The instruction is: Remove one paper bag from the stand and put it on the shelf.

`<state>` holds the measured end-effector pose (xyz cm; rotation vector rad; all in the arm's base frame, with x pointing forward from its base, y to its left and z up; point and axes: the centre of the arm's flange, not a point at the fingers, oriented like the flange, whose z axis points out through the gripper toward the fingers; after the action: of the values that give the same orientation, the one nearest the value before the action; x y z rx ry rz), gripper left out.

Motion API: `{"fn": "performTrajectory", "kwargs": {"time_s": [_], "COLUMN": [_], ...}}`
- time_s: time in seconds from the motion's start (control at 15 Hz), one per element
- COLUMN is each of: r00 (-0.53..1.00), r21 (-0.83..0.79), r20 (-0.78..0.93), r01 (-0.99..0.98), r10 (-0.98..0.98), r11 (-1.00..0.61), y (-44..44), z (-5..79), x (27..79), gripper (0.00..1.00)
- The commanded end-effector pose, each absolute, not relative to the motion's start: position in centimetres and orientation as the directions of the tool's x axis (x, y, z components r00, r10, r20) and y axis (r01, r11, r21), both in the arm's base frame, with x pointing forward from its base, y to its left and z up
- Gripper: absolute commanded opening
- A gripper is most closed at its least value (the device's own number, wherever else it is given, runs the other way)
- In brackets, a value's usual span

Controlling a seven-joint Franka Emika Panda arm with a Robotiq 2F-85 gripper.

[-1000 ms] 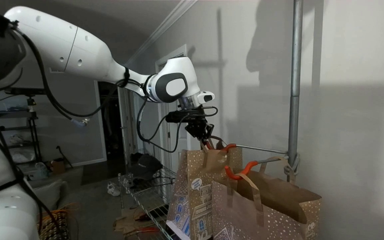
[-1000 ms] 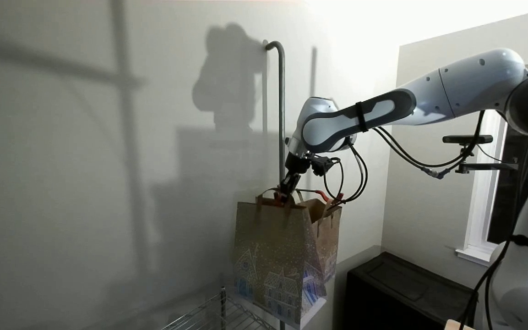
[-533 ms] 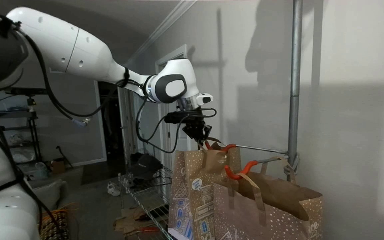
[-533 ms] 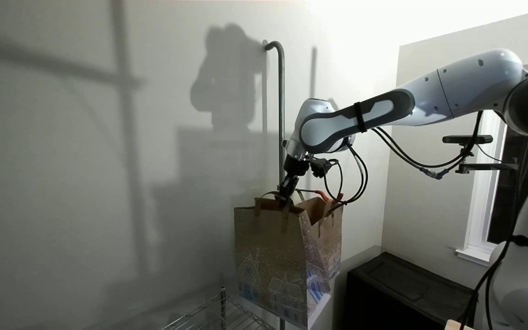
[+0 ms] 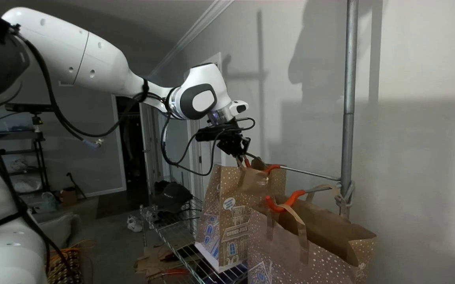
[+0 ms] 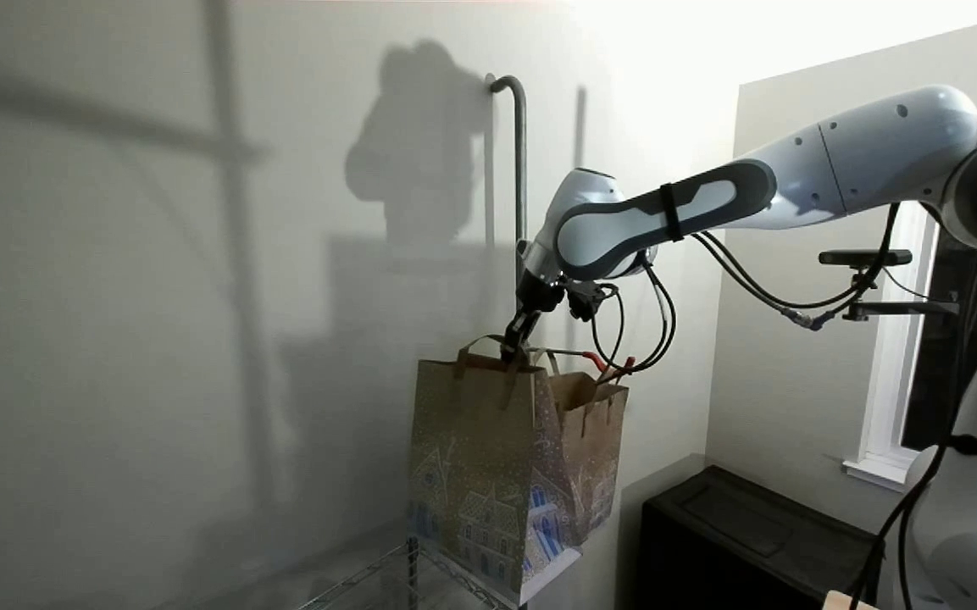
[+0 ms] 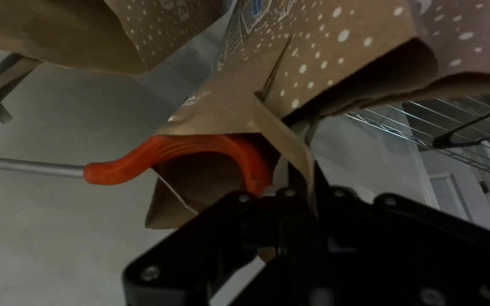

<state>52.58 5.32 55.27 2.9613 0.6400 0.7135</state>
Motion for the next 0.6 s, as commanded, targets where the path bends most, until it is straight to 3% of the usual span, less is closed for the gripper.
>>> {"fn": "performTrajectory", "kwargs": {"time_s": [0.0, 0.53], "r00": [0.76, 0.758], "r21": [0.134, 0.121], "r20": [0.423, 0.218], "r01": [0.487, 0.605], "r10": [0.494, 0.615], "r11": [-0.863, -0.787], "y": [7.3, 8.8], "z": [55.6, 51.4], "x": [51.8, 53.0], "gripper": [0.03, 0.04]}}
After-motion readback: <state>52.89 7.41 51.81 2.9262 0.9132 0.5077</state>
